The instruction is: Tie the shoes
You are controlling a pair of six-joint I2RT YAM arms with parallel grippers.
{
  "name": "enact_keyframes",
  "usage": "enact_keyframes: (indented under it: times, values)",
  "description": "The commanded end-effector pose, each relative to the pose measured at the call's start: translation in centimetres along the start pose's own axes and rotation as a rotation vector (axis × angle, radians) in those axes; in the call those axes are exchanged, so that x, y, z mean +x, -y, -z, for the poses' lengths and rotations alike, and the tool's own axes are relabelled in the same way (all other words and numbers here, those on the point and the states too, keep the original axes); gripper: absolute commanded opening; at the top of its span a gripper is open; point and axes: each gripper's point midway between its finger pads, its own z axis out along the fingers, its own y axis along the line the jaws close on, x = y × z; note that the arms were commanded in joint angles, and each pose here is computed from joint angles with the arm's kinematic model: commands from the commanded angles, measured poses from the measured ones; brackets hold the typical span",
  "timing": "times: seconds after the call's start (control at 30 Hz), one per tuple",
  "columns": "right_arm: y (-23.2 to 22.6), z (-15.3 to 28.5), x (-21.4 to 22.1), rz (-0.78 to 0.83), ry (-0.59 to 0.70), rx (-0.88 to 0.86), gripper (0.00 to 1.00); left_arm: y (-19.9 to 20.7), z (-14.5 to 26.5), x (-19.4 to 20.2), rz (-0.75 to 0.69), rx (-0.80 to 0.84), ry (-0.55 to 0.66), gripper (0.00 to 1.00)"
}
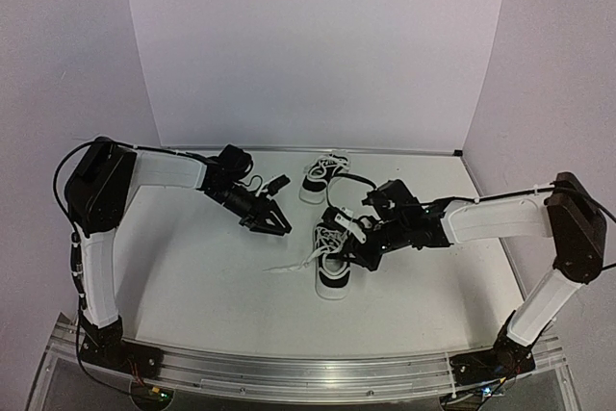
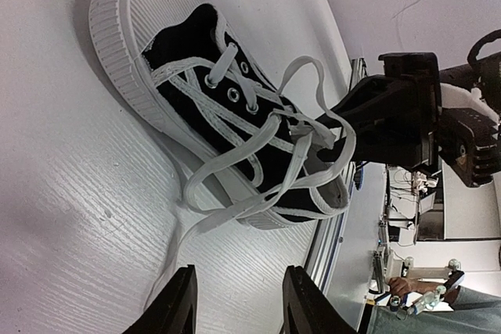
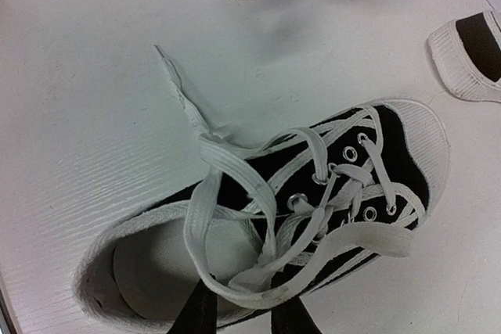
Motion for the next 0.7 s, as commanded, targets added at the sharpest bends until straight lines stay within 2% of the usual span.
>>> enact_keyframes:
  times: [0.0,0.07,0.2,0.43,0.57,0.67]
  values:
    - [0.4,-0.1,-1.9,-0.009,0.047,0.009,0.21,1.9,1.1,-1.2,-0.063,0.006,0.043,0.39]
    - [0.4,-0.1,-1.8,-0.010,0.047,0.011,0.17,1.9,1.1,-1.2,-0.064,0.005,0.046,0.39]
    - [0.5,0.2,-1.9,-0.013,0.049,0.020,0.01,1.7,1.0,-1.1,-0.062,-0.003,0.045,0.39]
    - [0.8,2.4,-2.8,-0.038,0.082,0.056,0.00,-0.6,1.3,0.3,-0.130,-0.147,0.035,0.42]
    - [0.7,3.2,-2.5,-0.054,0.079,0.068,0.00,-1.6,1.3,1.6,-0.232,-0.215,0.004,0.44]
    - [0.7,3.4,-2.3,-0.062,0.070,0.068,0.00,-2.1,0.4,2.8,-0.344,-0.278,-0.063,0.46]
